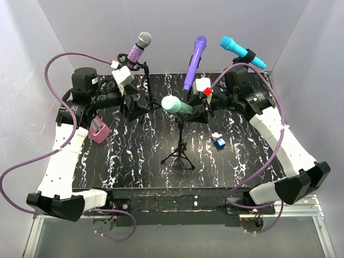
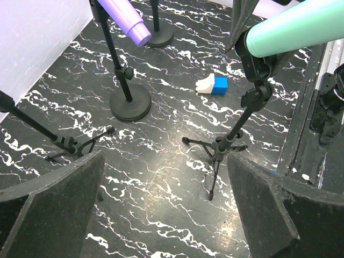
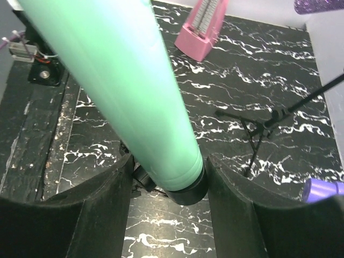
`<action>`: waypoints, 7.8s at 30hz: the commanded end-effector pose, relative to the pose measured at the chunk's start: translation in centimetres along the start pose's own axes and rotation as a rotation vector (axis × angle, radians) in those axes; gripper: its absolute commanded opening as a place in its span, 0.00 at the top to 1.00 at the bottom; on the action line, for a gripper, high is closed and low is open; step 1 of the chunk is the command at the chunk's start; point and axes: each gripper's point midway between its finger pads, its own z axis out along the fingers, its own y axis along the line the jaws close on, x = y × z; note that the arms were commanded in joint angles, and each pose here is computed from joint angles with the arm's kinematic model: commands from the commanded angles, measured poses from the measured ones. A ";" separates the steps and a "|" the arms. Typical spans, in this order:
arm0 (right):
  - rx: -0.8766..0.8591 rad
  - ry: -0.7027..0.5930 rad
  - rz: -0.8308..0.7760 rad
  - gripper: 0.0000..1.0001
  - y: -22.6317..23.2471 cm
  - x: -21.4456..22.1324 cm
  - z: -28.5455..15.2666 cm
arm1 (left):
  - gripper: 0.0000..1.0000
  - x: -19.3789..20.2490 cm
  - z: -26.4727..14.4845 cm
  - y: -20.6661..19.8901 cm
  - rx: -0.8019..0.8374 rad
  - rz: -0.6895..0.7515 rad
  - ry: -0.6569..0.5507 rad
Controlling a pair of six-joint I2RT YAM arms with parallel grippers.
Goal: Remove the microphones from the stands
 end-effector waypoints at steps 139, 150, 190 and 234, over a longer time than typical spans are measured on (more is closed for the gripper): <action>0.568 -0.015 0.205 0.12 0.3 -2.4 -5.0 | 1.00 12.3 -10.8 0.5 -0.046 0.382 0.913; 0.608 0.083 0.312 0.11 3.7 1.2 -7.4 | 1.00 25.2 -13.5 0.4 0.007 0.248 1.348; 0.588 0.177 0.416 0.12 4.5 6.0 -6.7 | 0.35 33.8 -9.5 -1.1 -0.164 -0.070 1.307; 0.450 0.165 0.478 0.14 7.8 10.4 -4.0 | 0.55 2.3 14.2 -4.2 0.300 0.121 -0.012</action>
